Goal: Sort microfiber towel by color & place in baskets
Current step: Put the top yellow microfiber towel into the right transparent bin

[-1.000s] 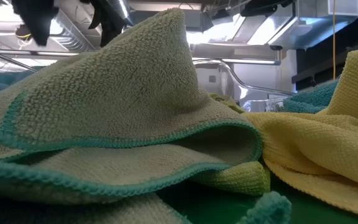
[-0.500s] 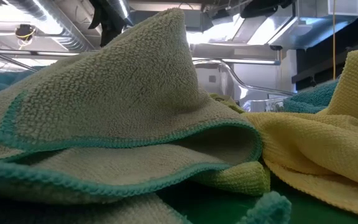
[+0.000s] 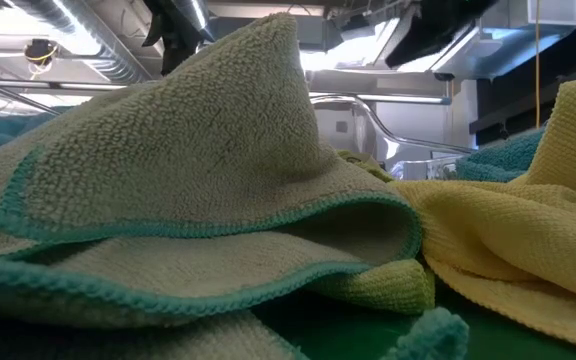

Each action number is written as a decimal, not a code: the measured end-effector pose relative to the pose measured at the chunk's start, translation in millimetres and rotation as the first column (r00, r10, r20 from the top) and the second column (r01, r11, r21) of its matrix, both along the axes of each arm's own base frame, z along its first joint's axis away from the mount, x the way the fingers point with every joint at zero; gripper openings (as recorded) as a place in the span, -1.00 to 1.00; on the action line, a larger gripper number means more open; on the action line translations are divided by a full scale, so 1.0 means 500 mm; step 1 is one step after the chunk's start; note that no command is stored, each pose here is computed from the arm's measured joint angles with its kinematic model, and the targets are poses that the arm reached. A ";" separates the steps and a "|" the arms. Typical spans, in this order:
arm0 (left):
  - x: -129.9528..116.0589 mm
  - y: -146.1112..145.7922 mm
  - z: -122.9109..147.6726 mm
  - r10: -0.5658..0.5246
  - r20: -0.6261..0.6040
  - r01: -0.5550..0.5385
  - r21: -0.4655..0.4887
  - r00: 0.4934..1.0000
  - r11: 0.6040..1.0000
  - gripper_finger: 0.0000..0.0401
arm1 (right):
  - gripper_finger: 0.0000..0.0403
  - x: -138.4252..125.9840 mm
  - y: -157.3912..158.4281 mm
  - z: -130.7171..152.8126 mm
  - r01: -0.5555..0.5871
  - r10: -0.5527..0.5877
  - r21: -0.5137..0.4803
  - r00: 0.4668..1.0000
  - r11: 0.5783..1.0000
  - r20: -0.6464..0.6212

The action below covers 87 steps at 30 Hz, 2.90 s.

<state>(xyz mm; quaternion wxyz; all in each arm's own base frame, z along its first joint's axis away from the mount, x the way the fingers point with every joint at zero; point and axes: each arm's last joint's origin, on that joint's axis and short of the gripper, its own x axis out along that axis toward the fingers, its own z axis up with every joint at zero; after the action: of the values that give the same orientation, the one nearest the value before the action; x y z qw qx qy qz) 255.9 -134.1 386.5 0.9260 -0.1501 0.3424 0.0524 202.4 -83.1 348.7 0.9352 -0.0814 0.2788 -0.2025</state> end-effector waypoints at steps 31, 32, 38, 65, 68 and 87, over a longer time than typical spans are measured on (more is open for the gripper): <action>0.092 0.199 0.034 0.006 0.174 -0.044 0.216 0.985 0.975 -0.24 | -0.11 0.052 -0.254 -0.247 0.212 -0.097 0.233 0.901 0.949 -0.423; 0.092 0.202 0.034 0.011 0.174 -0.049 0.216 0.985 0.975 -0.24 | -0.11 0.053 -0.258 -0.256 0.218 -0.096 0.241 0.896 0.946 -0.434; 0.093 0.213 0.034 0.030 0.174 -0.067 0.216 0.984 0.974 -0.24 | -0.11 0.061 -0.282 -0.312 0.255 -0.091 0.272 0.863 0.928 -0.497; 0.070 0.226 0.051 0.040 0.190 -0.085 0.237 0.981 0.968 -0.24 | -0.70 0.080 -0.298 -0.440 0.272 0.038 0.428 0.808 0.862 -0.588; 0.033 0.239 0.081 0.042 0.232 -0.102 0.252 0.972 0.962 -0.24 | -0.94 0.075 -0.293 -0.436 0.277 0.047 0.436 0.799 0.856 -0.600; -0.125 0.275 -0.076 0.141 0.270 -0.202 0.211 0.952 0.956 -0.24 | -0.96 -0.007 -0.207 -0.179 0.180 -0.041 0.360 0.932 0.915 -0.361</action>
<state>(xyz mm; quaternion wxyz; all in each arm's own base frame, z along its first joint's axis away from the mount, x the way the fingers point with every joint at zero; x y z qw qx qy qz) 193.2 3.5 348.8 0.9651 -0.0735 0.1988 0.1540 198.9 -186.4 259.4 0.8559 0.0867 0.4773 -0.1793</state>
